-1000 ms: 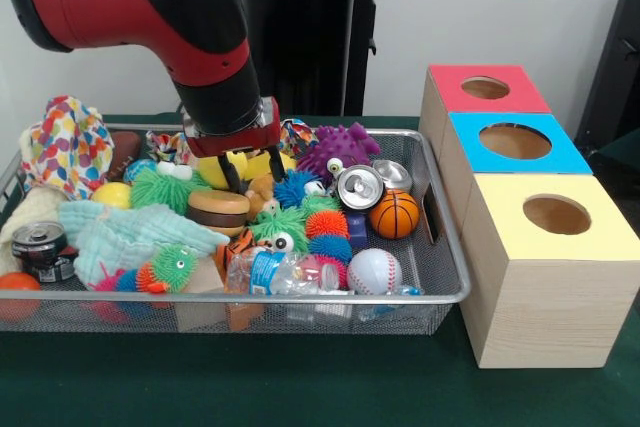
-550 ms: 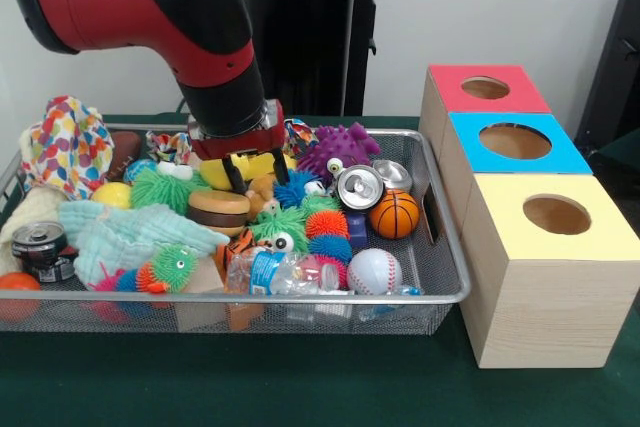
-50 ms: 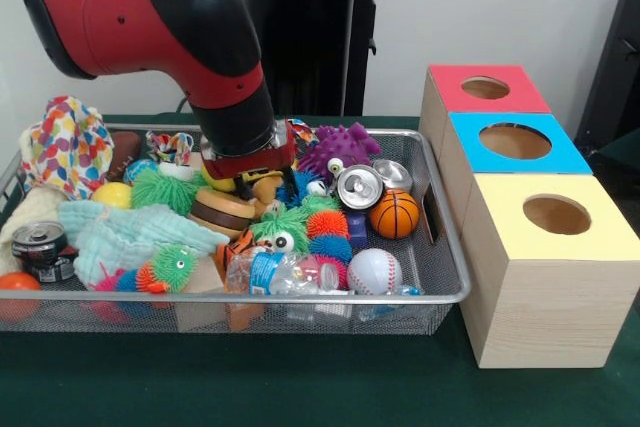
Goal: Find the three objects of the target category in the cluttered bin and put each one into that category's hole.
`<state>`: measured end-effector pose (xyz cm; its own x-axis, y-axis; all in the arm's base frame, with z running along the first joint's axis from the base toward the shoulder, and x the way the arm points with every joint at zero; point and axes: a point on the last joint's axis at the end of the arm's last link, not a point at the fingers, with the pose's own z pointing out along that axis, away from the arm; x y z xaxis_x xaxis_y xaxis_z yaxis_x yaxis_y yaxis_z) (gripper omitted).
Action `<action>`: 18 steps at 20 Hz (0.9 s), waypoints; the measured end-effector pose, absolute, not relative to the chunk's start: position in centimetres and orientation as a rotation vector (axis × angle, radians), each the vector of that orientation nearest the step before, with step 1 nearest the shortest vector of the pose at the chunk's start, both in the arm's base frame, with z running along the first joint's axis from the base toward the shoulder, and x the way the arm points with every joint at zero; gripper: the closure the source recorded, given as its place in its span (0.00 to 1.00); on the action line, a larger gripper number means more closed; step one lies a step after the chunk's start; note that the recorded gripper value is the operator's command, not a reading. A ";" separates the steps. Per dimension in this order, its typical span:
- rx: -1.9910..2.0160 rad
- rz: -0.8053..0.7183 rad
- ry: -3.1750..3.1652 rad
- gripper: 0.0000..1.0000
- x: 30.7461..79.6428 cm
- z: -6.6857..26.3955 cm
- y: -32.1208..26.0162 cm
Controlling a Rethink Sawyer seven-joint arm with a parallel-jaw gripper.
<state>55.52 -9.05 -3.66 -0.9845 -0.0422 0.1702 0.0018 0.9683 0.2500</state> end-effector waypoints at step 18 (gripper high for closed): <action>0.037 -0.371 -2.959 1.00 55.4 -4.2 -8.9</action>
